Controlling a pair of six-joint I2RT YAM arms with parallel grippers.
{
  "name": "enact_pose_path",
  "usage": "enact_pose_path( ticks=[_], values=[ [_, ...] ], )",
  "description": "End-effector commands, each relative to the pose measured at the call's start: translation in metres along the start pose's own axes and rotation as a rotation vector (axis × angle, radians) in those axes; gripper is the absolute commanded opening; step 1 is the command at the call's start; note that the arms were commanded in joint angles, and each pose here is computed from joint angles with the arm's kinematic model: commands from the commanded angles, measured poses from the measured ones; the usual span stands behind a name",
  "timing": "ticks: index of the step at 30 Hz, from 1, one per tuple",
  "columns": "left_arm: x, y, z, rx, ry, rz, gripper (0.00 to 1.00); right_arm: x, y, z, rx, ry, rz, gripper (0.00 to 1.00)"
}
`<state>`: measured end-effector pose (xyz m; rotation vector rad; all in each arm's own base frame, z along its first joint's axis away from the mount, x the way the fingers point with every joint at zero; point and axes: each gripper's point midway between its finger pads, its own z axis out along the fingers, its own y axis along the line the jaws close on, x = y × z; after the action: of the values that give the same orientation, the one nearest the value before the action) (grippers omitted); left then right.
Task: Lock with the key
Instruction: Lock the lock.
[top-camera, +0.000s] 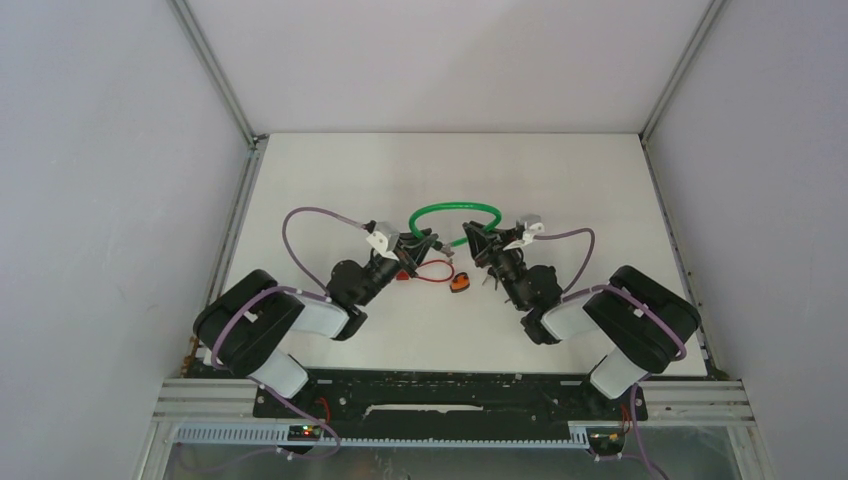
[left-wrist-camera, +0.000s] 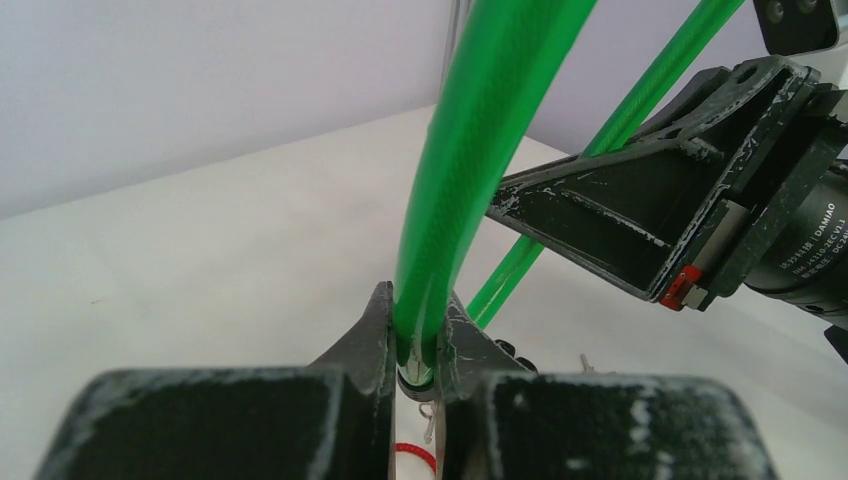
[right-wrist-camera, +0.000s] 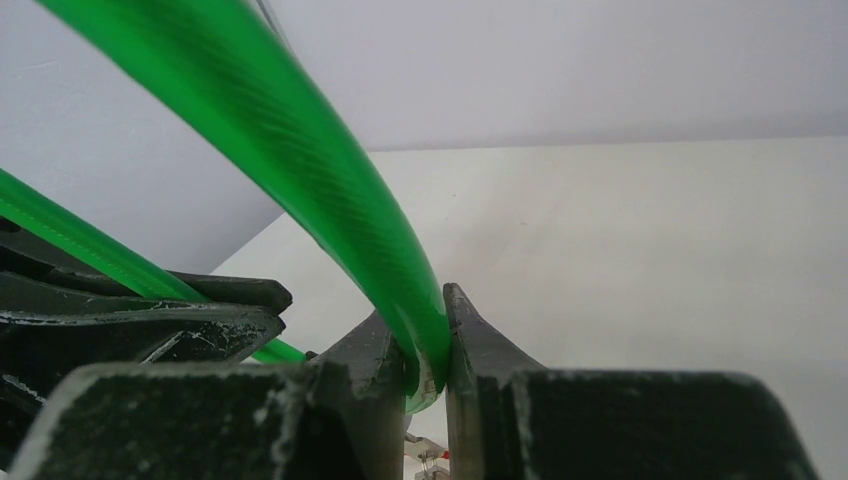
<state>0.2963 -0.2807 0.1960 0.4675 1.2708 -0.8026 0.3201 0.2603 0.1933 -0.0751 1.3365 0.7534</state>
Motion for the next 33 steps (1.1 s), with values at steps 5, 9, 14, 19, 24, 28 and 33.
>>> enact_pose_path(
  ticks=[5, 9, 14, 19, 24, 28, 33],
  values=[
    [-0.052, -0.011, 0.003, 0.044, -0.179, 0.039, 0.0, 0.025, 0.033, -0.001, -0.164, 0.075, -0.119, 0.0],
    [-0.054, -0.011, 0.003, 0.041, -0.185, 0.033, 0.0, 0.027, 0.035, 0.0, -0.163, 0.073, -0.156, 0.0],
    [-0.061, -0.011, 0.001, 0.034, -0.202, 0.036, 0.0, 0.024, 0.035, 0.0, -0.158, 0.066, -0.144, 0.0],
    [-0.071, -0.011, 0.0, 0.028, -0.229, 0.027, 0.0, 0.02, 0.032, 0.0, -0.141, 0.056, -0.152, 0.0],
    [-0.097, -0.015, -0.003, 0.009, -0.299, 0.019, 0.0, 0.008, 0.023, -0.003, -0.083, 0.025, -0.141, 0.0],
    [-0.101, -0.017, 0.001, 0.014, -0.309, 0.007, 0.0, -0.002, 0.012, -0.006, -0.02, -0.002, -0.128, 0.0],
    [-0.103, -0.027, 0.012, 0.059, -0.313, -0.034, 0.0, -0.011, 0.004, -0.01, 0.023, -0.025, -0.134, 0.0]
  ],
)
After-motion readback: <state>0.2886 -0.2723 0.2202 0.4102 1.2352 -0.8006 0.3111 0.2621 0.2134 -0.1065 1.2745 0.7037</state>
